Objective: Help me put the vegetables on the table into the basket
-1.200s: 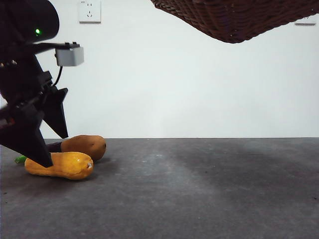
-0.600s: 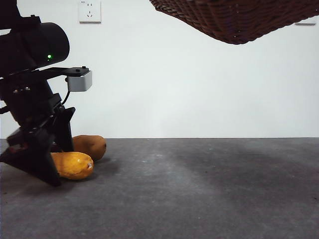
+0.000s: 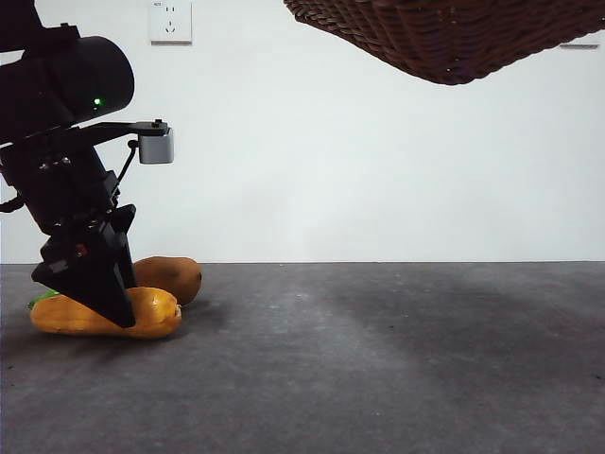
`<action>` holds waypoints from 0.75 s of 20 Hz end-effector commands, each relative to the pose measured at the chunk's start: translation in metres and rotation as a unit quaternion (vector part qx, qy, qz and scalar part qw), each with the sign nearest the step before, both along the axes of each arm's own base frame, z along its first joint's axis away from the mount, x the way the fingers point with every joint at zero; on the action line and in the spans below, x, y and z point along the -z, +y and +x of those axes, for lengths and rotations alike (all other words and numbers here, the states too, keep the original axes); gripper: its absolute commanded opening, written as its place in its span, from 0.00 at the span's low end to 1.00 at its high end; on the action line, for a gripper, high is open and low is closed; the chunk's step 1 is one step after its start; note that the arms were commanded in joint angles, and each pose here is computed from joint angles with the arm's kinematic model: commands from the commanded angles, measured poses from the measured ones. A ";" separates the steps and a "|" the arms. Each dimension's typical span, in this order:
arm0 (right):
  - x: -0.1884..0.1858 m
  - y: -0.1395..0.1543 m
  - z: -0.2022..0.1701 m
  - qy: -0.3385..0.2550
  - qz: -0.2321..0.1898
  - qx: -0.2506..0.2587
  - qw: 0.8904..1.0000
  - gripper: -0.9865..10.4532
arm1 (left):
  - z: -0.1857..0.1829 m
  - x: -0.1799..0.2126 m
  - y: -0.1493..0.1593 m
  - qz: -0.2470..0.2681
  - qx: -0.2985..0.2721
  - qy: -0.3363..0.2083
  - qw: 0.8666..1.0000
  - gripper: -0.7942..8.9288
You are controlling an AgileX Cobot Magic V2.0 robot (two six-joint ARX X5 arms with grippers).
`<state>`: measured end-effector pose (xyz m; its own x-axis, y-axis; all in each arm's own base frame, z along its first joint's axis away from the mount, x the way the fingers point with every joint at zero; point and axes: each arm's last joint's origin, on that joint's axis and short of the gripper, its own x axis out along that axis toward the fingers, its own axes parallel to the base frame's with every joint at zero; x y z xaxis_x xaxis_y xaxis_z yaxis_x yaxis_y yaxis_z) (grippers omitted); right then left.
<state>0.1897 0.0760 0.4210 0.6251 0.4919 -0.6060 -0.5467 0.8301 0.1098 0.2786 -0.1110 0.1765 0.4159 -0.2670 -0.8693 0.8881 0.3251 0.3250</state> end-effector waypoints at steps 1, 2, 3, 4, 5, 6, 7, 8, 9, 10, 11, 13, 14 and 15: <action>-0.001 0.000 -0.002 -0.002 0.006 -0.001 1.000 0.08 | -0.004 0.001 0.001 -0.002 -0.027 0.025 0.999 0.07; -0.001 -0.001 -0.002 0.003 0.006 0.000 1.000 0.08 | -0.004 -0.006 0.001 -0.009 -0.041 0.017 0.999 0.08; 0.000 -0.001 -0.003 0.006 0.006 0.001 1.000 0.08 | -0.006 -0.015 0.002 -0.017 -0.047 0.007 0.999 0.08; 0.000 -0.001 -0.003 0.011 0.004 0.001 1.000 0.08 | -0.008 -0.028 0.003 -0.029 -0.054 -0.006 0.998 0.08; 0.001 -0.001 -0.003 0.014 0.003 0.002 1.000 0.08 | -0.012 -0.041 0.004 -0.041 -0.062 -0.020 0.997 0.08; 0.003 -0.001 -0.003 0.021 0.004 0.004 1.000 0.08 | -0.018 -0.056 0.006 -0.053 -0.069 -0.030 0.996 0.08; 0.006 0.000 -0.001 0.028 0.005 0.006 1.000 0.08 | -0.026 -0.071 0.009 -0.064 -0.075 -0.043 0.994 0.08; 0.012 0.001 0.001 0.037 0.002 0.007 0.999 0.08 | -0.035 -0.083 0.012 -0.073 -0.077 -0.056 0.993 0.08; 0.021 0.001 0.003 0.051 -0.001 0.009 0.999 0.08 | -0.048 -0.098 0.017 -0.085 -0.080 -0.072 0.991 0.08; 0.031 0.003 0.006 0.063 -0.001 0.013 0.998 0.08 | -0.061 -0.111 0.022 -0.102 -0.090 -0.084 0.987 0.08; 0.042 0.004 0.010 0.072 0.003 0.019 0.997 0.08 | -0.076 -0.124 0.027 -0.125 -0.093 -0.094 0.983 0.08; 0.060 0.006 0.016 0.085 0.015 0.034 0.996 0.08 | -0.106 -0.145 0.037 -0.163 -0.106 -0.118 0.974 0.08; 0.068 0.007 0.019 0.091 0.023 0.042 0.995 0.08 | -0.122 -0.153 0.041 -0.181 -0.110 -0.123 0.969 0.08; 0.077 0.008 0.021 0.098 0.030 0.051 0.993 0.08 | -0.136 -0.158 0.044 -0.203 -0.110 -0.119 0.966 0.08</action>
